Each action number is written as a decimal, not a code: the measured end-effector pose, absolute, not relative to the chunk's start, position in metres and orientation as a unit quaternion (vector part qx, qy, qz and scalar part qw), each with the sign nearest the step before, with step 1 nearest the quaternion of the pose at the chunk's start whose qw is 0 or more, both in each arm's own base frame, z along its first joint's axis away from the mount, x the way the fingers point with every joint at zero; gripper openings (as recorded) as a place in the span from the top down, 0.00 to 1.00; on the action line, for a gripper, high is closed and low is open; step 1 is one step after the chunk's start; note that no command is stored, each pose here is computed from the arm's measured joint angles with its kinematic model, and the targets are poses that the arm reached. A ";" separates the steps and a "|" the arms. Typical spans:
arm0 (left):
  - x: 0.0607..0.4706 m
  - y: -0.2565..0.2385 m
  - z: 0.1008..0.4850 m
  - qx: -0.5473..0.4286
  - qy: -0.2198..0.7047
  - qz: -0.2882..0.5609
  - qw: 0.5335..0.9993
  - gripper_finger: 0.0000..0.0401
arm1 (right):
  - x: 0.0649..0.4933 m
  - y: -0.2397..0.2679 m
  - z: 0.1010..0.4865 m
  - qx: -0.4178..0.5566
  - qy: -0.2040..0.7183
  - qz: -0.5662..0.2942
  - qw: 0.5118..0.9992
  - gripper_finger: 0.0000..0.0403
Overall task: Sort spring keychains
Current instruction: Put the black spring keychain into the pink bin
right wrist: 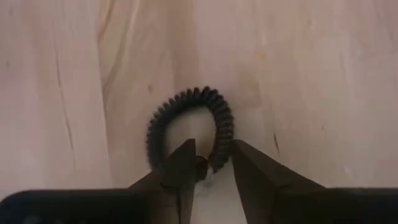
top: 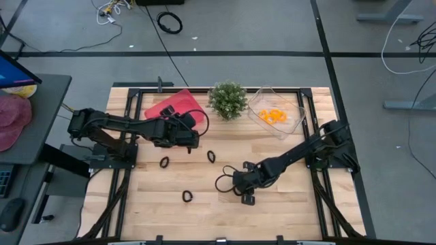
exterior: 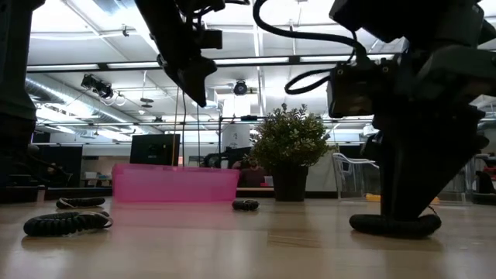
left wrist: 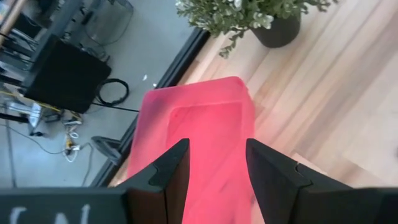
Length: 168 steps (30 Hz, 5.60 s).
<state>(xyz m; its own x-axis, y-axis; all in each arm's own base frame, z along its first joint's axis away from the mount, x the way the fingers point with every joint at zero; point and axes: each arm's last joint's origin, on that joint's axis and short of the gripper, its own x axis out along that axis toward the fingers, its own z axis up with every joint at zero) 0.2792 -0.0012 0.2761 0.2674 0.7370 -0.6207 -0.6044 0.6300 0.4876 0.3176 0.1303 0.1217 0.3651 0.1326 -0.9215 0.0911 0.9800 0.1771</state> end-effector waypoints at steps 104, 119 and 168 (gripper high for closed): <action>0.312 -0.087 0.279 0.212 0.145 0.298 0.919 0.60 | 0.360 0.097 0.271 -0.336 0.136 -0.281 0.889 1.00; 0.312 -0.088 0.279 0.222 0.149 0.294 0.917 0.94 | 0.359 0.097 0.270 -0.350 0.146 -0.285 0.880 1.00; 0.309 -0.086 0.278 0.235 0.162 0.343 0.895 0.96 | 0.359 0.096 0.269 -0.364 0.161 -0.299 0.867 1.00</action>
